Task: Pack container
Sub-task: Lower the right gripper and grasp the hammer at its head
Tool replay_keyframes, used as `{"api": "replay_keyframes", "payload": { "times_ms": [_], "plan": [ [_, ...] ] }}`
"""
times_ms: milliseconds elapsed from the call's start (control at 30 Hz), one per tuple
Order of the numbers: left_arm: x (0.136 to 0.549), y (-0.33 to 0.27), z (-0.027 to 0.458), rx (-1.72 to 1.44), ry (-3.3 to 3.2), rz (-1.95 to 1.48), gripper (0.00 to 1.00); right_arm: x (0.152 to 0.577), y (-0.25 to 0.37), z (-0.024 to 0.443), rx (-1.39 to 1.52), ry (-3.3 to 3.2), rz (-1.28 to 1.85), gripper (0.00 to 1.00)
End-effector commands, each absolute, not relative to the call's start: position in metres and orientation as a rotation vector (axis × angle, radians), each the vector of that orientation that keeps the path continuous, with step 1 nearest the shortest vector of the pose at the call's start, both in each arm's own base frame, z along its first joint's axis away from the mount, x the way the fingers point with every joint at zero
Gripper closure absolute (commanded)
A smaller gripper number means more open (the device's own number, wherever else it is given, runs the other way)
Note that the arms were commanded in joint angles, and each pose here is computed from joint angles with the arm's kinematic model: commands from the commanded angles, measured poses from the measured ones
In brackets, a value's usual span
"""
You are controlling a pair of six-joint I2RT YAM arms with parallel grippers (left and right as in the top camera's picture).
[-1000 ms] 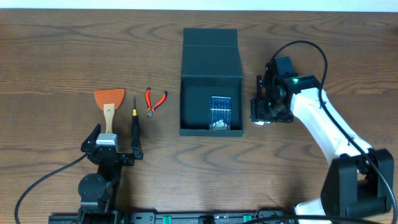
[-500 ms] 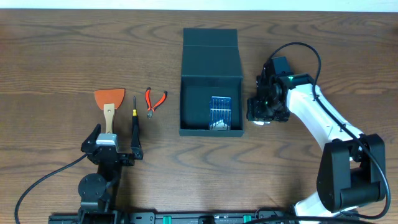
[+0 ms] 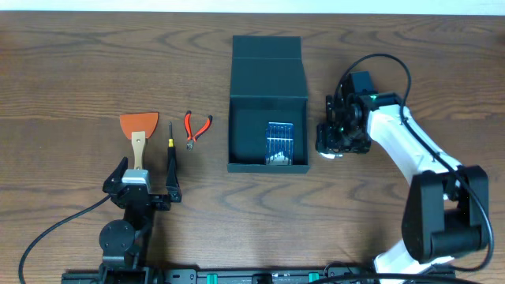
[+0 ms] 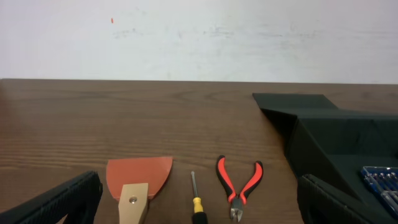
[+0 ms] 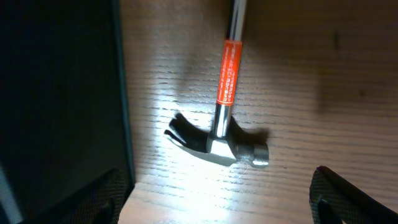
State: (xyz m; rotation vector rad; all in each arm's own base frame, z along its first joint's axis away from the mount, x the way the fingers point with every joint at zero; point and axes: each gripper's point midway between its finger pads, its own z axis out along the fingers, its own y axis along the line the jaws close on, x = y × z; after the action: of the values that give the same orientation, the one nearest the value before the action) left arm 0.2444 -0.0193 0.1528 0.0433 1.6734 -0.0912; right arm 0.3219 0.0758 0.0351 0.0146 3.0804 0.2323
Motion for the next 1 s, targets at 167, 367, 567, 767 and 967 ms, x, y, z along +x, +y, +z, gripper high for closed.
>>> {"api": "replay_keyframes", "payload": {
  "times_ms": [167,367,567,767,967],
  "plan": [
    [0.243,-0.023,0.138,0.074,1.719,-0.096,0.01,0.316,0.074,0.010,0.005,3.155,0.229,0.24],
    [0.243,-0.023,0.138,0.074,1.719,-0.096,0.01,0.320,0.075,0.010,0.004,3.140,0.234,0.24],
    [0.243,-0.023,0.138,0.074,1.719,-0.096,0.02,0.325,0.075,0.010,0.037,3.119,0.236,0.24],
    [0.243,-0.023,0.138,0.074,1.719,-0.096,0.02,0.328,0.076,0.009,0.064,3.110,0.238,0.25],
    [0.243,-0.023,0.138,0.074,1.719,-0.096,0.02,0.325,0.075,-0.001,0.097,3.141,0.226,0.26]
  ]
}}
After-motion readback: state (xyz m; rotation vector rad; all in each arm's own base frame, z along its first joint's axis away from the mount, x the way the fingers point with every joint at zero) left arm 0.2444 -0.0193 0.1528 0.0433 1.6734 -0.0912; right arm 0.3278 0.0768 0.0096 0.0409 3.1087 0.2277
